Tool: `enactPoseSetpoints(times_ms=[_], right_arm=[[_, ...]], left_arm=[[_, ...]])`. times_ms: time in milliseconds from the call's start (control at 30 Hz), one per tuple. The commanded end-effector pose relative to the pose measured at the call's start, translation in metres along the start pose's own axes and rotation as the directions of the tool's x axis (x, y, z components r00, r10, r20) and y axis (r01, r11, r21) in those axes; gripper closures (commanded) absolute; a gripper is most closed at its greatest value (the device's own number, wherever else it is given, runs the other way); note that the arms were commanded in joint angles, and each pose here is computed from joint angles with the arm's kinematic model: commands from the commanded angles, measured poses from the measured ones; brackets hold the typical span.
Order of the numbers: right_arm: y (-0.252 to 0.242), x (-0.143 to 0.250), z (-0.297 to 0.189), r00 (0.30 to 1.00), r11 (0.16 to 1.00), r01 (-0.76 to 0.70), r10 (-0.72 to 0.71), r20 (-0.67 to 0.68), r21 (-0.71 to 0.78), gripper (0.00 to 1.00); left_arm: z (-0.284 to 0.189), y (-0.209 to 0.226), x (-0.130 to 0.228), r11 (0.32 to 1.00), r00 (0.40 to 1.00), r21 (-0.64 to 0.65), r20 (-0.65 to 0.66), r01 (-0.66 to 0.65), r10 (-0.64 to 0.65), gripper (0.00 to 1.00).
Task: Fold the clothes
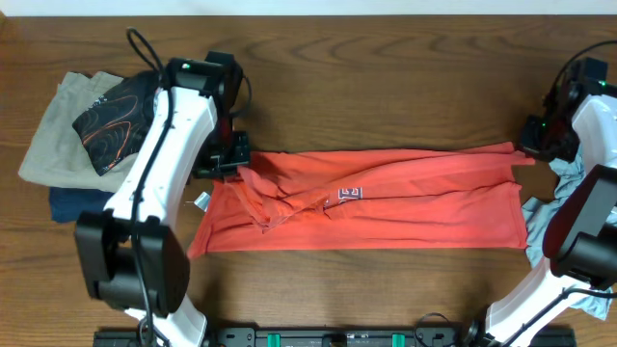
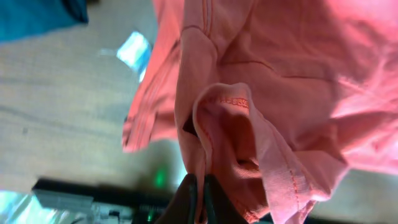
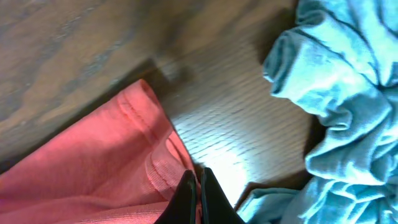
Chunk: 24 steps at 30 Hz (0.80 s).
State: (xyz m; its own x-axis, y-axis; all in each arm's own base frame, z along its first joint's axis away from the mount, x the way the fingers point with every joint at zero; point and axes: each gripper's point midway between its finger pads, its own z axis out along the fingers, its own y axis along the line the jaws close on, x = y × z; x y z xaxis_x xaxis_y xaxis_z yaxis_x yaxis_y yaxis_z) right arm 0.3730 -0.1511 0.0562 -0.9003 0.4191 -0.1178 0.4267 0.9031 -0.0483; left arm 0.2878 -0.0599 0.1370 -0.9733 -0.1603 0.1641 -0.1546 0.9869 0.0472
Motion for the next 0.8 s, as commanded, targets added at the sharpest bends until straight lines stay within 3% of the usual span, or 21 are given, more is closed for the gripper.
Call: enactPoseSetpoints(times_ms=[0, 767], right_arm=[[-0.007, 0.001, 0.001, 1.0, 1.0, 0.003, -0.003, -0.005, 0.016, 0.99], [-0.025, 0.026, -0.002, 0.994, 0.993, 0.029, -0.017, -0.109, 0.11, 0.99]], left_arm=[[-0.006, 0.003, 0.01, 1.0, 1.0, -0.001, -0.021, 0.006, -0.006, 0.94], [0.005, 0.025, 0.08, 0.995, 0.962, -0.1, -0.274, -0.02, -0.009, 0.94]])
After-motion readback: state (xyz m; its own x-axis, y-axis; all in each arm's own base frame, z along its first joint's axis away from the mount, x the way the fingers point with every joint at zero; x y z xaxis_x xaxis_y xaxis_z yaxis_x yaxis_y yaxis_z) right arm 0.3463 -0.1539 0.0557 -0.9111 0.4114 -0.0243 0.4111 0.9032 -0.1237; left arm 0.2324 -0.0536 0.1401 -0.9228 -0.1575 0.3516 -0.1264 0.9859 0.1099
